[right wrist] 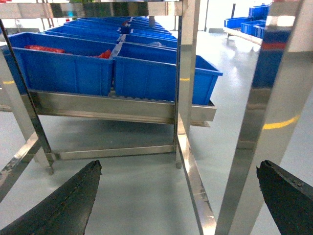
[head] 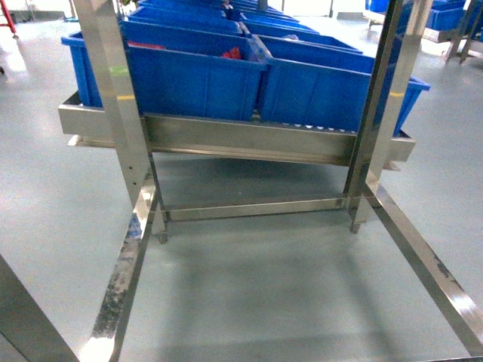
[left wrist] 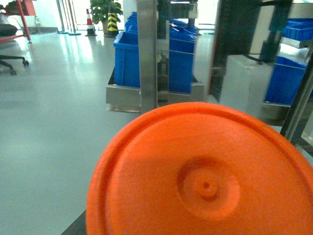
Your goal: Pick capacitor and pack into box
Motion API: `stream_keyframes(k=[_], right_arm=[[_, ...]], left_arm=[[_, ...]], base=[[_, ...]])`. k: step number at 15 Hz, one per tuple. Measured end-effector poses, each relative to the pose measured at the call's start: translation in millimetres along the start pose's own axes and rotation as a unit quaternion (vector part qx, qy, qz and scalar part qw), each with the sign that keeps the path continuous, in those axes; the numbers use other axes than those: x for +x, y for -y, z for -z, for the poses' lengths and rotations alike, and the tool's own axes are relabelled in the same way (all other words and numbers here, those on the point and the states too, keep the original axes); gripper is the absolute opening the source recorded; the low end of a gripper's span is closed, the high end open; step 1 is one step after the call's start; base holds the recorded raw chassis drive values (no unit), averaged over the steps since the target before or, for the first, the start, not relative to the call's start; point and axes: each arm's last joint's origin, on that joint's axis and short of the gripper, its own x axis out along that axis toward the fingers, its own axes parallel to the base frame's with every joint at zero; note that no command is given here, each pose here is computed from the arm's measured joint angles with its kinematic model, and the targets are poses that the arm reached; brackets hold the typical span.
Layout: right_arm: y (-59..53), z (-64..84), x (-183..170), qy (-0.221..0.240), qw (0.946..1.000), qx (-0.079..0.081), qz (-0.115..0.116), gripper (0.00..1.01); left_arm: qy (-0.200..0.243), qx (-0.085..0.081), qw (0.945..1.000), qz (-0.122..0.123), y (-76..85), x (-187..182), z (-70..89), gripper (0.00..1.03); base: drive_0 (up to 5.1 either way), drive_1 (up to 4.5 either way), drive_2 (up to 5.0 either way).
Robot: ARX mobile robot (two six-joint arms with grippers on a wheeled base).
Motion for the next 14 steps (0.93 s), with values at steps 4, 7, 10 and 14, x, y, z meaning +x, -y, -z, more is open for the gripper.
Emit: stream_keyframes(k=[4,7,10,14], right_arm=[[0.0,0.0,0.0,0.000,1.0000,0.000,0.000,0.98],[-0.1,-0.1,0.0,0.000,1.0000,0.000,-0.002,0.98],[-0.1,-0.1,0.0,0.000,1.0000,0.000,-0.001,0.98],[-0.1,-0.4,0.0,0.002,1.0000,0.000,-0.001,0.98]], left_arm=[[0.001,0.000,1.0000,0.000,0.0,0.0,-0.1,0.43],[0.000,0.000,1.0000,0.000,0.0,0.0,0.0,0.43],[0.000,0.000,1.0000,0.000,0.0,0.0,0.0,0.43],[0.001,0.000,1.0000,0.000,0.0,0.0,-0.1,0.43]], base=[[-4.6,0.98,4.0],[-4.7,1.02,3.7],[-4.9,2.55,2.5],[-5.0,2.41,2.4]])
